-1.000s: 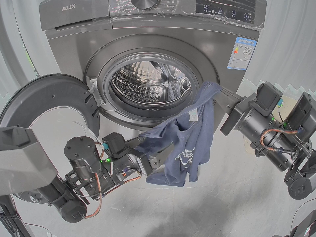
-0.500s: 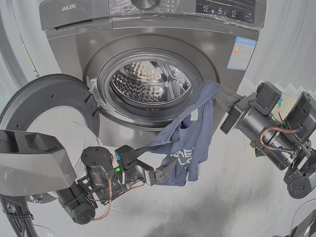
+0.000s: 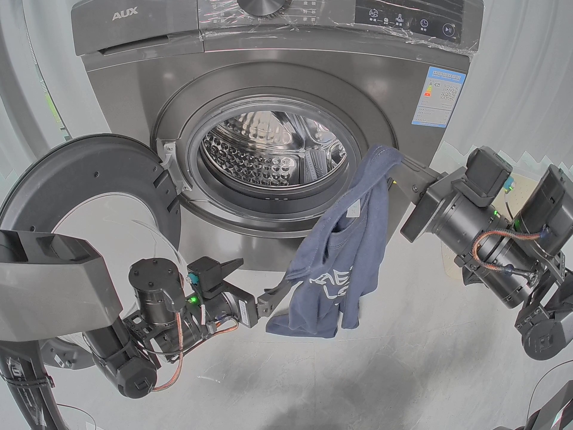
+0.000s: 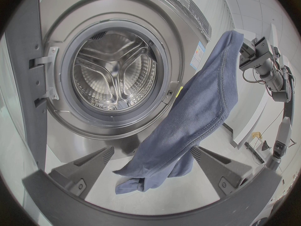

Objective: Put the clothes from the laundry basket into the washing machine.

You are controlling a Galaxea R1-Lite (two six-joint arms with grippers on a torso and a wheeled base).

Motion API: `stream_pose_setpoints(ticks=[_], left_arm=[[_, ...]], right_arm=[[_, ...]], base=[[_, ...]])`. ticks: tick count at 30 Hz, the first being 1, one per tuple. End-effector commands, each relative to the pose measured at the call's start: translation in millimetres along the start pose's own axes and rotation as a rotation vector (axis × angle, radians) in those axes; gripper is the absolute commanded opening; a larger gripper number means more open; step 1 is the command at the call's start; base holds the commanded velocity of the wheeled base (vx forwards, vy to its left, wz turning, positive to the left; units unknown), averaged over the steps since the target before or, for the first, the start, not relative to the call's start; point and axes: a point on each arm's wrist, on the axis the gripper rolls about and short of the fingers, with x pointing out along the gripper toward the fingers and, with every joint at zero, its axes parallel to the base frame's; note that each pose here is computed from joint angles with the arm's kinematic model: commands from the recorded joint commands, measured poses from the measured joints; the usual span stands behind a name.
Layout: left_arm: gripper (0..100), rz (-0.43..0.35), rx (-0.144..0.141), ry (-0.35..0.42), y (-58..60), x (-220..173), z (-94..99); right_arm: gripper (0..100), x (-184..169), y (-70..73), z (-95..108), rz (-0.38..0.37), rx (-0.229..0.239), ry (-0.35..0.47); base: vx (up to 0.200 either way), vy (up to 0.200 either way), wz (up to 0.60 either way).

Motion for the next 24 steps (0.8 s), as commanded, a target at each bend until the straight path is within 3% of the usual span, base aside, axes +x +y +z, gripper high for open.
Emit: stream_pose_setpoints(ticks=[1, 24], left_arm=[[100, 0.017, 0.000, -0.015, 5.3, -10.3, 8.1], [100, -0.104, 0.009, -0.017, -28.2, 6.4, 2.2]], right_arm=[[0, 0.1, 0.1, -0.1, 0.000, 0.000, 0.000], [0, 1.8, 0.1, -0.7, 0.000, 0.000, -0.001]], base=[[0.000, 0.000, 0.00], [0.000, 0.000, 0.00]])
